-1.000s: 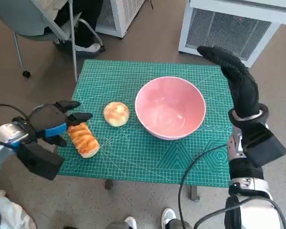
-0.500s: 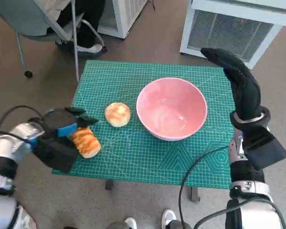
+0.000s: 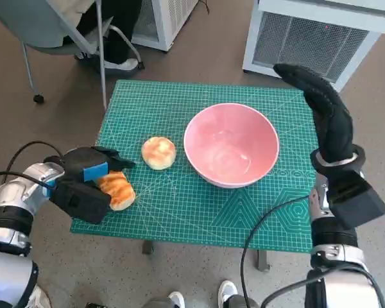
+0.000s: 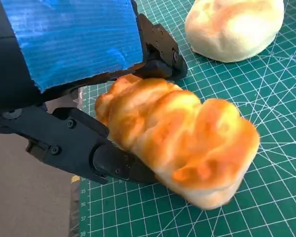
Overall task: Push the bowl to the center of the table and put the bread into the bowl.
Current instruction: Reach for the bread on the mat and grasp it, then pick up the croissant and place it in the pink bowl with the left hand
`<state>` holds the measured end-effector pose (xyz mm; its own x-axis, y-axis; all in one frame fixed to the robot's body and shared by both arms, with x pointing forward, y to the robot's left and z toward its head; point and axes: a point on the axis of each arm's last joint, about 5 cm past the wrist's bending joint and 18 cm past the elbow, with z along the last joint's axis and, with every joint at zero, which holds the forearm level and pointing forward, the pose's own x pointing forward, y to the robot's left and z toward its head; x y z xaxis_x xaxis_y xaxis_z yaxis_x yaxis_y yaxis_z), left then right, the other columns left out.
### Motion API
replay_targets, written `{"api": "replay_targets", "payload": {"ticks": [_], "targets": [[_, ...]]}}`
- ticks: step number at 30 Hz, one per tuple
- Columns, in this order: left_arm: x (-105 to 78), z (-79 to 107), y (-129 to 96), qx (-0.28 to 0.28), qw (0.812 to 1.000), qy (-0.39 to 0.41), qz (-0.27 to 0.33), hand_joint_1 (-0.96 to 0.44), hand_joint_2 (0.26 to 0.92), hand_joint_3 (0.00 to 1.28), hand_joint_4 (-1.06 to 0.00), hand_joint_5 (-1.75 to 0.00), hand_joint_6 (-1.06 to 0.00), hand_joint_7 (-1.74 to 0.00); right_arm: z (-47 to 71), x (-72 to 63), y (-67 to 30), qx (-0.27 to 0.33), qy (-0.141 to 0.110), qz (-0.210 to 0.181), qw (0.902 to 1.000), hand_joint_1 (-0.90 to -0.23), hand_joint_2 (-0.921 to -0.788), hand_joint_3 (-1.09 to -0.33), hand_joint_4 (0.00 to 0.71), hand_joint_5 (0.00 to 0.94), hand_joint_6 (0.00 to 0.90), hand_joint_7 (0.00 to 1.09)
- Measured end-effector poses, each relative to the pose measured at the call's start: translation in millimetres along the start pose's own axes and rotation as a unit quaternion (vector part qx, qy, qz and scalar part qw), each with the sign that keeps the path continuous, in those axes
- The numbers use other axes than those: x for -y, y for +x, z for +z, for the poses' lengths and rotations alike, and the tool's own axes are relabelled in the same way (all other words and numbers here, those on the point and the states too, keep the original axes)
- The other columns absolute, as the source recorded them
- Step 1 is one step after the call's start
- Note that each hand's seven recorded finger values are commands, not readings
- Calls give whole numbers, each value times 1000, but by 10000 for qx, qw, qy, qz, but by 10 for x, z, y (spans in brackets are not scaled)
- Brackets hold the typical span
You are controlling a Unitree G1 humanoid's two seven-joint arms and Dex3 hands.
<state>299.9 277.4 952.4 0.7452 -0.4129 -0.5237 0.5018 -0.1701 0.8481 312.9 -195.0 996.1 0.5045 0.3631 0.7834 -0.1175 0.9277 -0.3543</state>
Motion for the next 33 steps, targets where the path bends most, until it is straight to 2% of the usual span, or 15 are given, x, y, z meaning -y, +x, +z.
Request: {"api": "replay_targets", "payload": {"ticks": [3,6,14,19,26,33], "targets": [[1,4,1,37,9999,-11,94,-39,920,106,-673,-931,-621,-1128,-1,-1,1,-5,3,1,10000,-784,-921,-785,258,2,307,10],[-7,8,-1,85,9998,-18,192,-13,920,84,-683,-1070,-619,-1173,-1,-3,1,-7,7,6,10000,-785,-921,-785,258,2,307,10],[-88,2,-74,431,9986,-133,285,0,920,67,-694,-1124,-627,-1188,-1,-3,-1,-11,6,7,10000,-786,-921,-787,258,2,307,10],[-195,-16,-180,782,9953,-331,460,1,920,49,-694,-1143,-666,-1131,-1,0,-3,-14,1,5,10000,-786,-921,-788,255,0,307,10],[-561,-56,-449,1275,9784,-558,1531,2,909,16,-709,-1149,-775,-999,-1,10,-6,-26,-10,8,10000,-784,-921,-789,250,0,307,10],[-957,25,-611,1724,9496,-488,2573,2,913,12,-712,-1115,-761,-1045,-6,17,-12,-53,-12,28,10000,-781,-921,-787,249,0,304,8]]}}
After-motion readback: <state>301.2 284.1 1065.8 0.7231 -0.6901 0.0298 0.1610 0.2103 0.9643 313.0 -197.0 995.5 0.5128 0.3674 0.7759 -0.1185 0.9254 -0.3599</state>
